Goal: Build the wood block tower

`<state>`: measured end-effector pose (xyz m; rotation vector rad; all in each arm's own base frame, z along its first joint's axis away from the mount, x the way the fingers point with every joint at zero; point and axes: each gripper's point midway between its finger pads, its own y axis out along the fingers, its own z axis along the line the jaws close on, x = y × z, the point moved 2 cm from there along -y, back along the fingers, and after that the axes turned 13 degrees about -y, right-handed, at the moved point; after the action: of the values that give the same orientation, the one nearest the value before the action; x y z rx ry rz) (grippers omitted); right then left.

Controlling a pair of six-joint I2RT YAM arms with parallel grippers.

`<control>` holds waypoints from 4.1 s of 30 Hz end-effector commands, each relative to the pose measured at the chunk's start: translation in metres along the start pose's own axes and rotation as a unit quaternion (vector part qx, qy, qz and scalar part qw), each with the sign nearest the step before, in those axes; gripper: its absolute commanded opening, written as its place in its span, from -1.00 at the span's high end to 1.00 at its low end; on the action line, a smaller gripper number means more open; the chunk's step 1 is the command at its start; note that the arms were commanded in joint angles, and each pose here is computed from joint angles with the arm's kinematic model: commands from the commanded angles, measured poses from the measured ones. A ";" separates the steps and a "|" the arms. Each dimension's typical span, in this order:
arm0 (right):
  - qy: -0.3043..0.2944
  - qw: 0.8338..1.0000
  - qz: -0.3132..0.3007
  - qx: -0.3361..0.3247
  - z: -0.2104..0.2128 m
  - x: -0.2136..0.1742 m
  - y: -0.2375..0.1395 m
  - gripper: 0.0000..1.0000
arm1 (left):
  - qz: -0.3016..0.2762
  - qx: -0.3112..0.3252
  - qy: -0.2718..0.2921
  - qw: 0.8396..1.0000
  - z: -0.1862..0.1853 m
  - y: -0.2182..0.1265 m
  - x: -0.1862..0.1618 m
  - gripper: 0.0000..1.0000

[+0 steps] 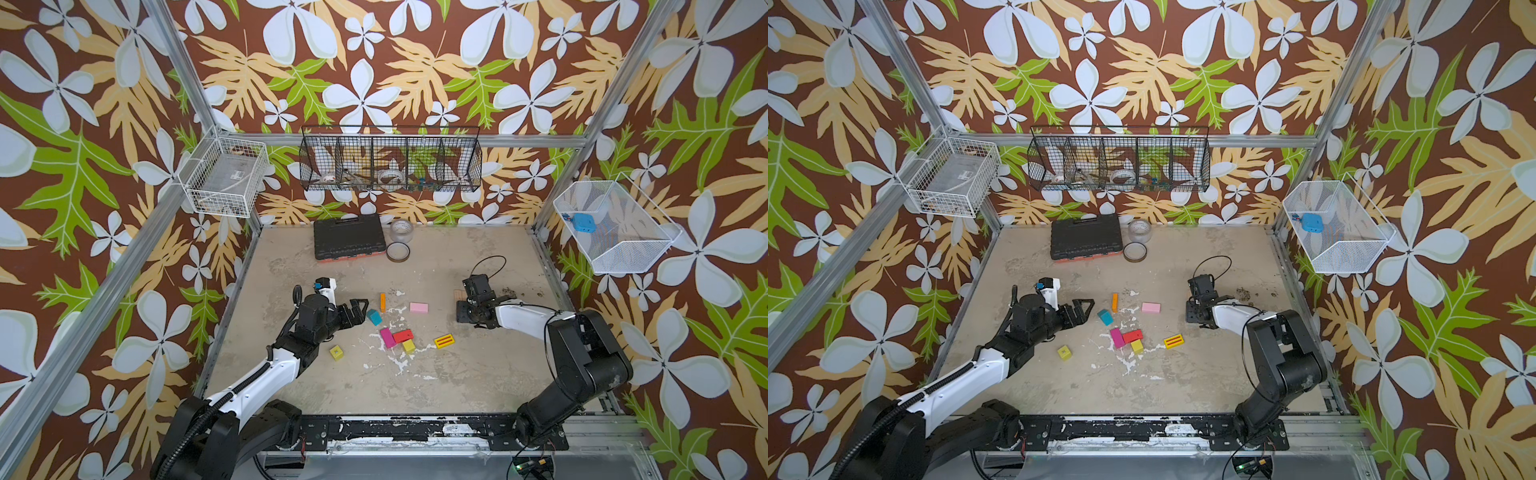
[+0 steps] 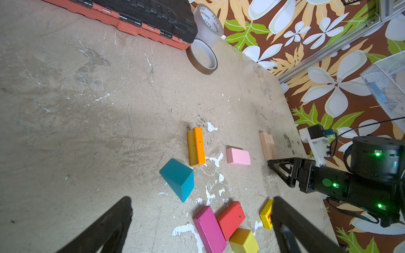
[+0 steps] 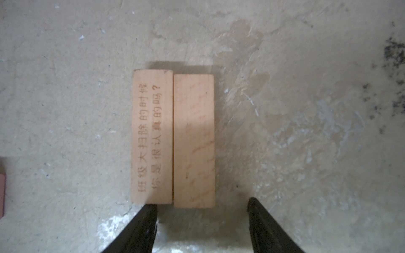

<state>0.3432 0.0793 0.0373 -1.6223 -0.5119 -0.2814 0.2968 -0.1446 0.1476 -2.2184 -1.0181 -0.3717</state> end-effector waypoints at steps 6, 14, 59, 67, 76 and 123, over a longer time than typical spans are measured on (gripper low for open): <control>-0.004 1.000 0.019 -0.011 -0.003 -0.009 0.001 -0.32 | -0.003 -0.011 0.007 1.000 -0.006 -0.001 0.003 -1.00; -0.007 1.000 -0.006 0.030 0.008 0.004 -0.007 -0.60 | -0.004 -0.011 0.007 1.000 -0.006 -0.001 0.003 -1.00; 0.002 0.999 0.041 0.021 0.014 0.011 0.025 -0.11 | -0.010 -0.016 0.009 1.000 -0.010 -0.005 0.006 -1.00; 0.004 0.999 0.005 0.031 0.013 0.023 0.002 -0.47 | -0.017 -0.016 0.009 1.000 -0.009 -0.006 0.008 -1.00; 0.001 0.992 -0.097 0.079 0.016 0.044 -0.083 -0.69 | -0.032 -0.014 0.009 0.999 -0.008 -0.015 0.009 -1.00; -0.083 0.993 -0.036 0.073 0.091 -0.081 -0.068 -0.76 | -0.295 0.020 -0.086 0.951 0.025 -0.104 0.074 -1.00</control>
<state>0.2257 0.1712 0.0476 -1.4160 -0.7173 -0.1298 0.2671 -0.0412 0.2146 -1.9476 -1.7792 -0.4248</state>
